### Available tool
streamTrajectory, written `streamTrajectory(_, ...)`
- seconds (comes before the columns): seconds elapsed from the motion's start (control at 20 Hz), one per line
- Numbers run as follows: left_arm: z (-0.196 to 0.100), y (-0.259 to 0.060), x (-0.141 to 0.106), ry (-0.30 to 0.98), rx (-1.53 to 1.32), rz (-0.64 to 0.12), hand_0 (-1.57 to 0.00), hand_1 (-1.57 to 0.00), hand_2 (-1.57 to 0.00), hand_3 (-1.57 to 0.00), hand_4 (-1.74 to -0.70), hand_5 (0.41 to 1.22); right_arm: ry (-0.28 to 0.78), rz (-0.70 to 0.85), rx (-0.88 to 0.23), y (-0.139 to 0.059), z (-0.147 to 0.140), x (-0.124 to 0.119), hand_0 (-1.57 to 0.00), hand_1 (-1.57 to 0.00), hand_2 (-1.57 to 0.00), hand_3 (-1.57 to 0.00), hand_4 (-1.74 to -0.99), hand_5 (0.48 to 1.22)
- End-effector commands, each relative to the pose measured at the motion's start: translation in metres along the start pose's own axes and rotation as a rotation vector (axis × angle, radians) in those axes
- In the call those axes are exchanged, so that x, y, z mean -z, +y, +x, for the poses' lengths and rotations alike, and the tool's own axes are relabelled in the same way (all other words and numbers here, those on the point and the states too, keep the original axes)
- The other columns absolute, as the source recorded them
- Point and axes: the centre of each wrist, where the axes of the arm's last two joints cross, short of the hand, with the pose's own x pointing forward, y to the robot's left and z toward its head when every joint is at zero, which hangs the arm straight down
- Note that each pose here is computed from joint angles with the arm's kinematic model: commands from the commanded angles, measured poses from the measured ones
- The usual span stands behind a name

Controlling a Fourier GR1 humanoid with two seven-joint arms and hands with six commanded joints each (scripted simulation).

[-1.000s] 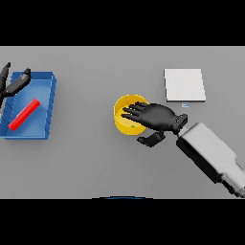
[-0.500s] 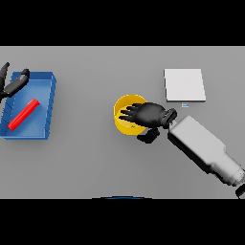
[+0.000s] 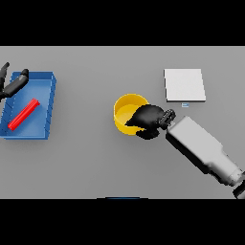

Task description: Pick up the red beaker and tilt it to pour out 1 green nut into yellow bowl. Pick up the yellow bowl and place it on the metallic measuring scale.

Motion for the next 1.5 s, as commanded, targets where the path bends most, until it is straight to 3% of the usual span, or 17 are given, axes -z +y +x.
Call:
streamTrajectory(0.0,0.000,-0.001,0.000,-0.001,0.000,0.002,0.00,0.00,0.00,0.00,-0.72,0.693,-0.005,0.009,0.005,-0.003,-0.001,-0.001,-1.05,-1.01,-0.87,-0.57,-1.552,1.079)
streamTrajectory(0.1,0.002,0.000,-0.002,-0.011,-0.004,0.005,0.00,0.00,0.00,0.00,-0.72,0.696,-0.012,-0.006,0.001,-0.002,-0.002,0.000,-1.23,-1.21,-1.12,-0.83,-1.614,1.130)
streamTrajectory(0.25,0.004,0.004,-0.002,-0.004,0.010,0.002,0.00,0.00,0.00,0.00,-0.72,0.694,-0.016,-0.008,-0.016,-0.004,-0.004,-0.001,-1.40,-1.39,-1.22,-1.12,-1.676,1.174)
streamTrajectory(0.55,-0.001,0.005,-0.003,0.003,0.009,0.000,0.00,0.00,0.00,0.00,-0.72,0.694,0.013,-0.067,0.005,-0.012,-0.007,-0.007,-1.53,-1.52,-1.32,-1.31,-1.724,1.209)
streamTrajectory(0.7,0.001,0.002,-0.001,0.011,0.010,0.000,0.00,0.00,0.00,0.00,-0.72,0.696,0.022,-0.077,0.023,-0.020,-0.010,-0.018,-1.55,-1.55,-1.34,-1.33,-1.732,1.215)
streamTrajectory(1.0,-0.001,-0.002,0.000,0.014,0.019,-0.013,0.00,0.00,0.00,0.00,-0.72,0.686,0.083,-0.150,0.028,-0.043,-0.022,-0.052,-1.56,-1.56,-1.43,-1.19,-1.739,1.219)
streamTrajectory(1.25,0.002,0.004,-0.002,0.006,0.013,0.000,0.00,0.00,0.00,0.00,-0.72,0.688,0.146,-0.193,0.037,-0.045,-0.029,-0.068,-1.56,-1.57,-1.52,-1.16,-1.740,1.220)
streamTrajectory(1.45,0.002,0.003,-0.005,0.003,0.008,-0.005,0.00,0.00,0.00,0.00,-0.73,0.710,0.208,-0.234,0.027,-0.047,-0.051,-0.083,-1.57,-1.57,-1.53,-1.15,-1.741,1.221)
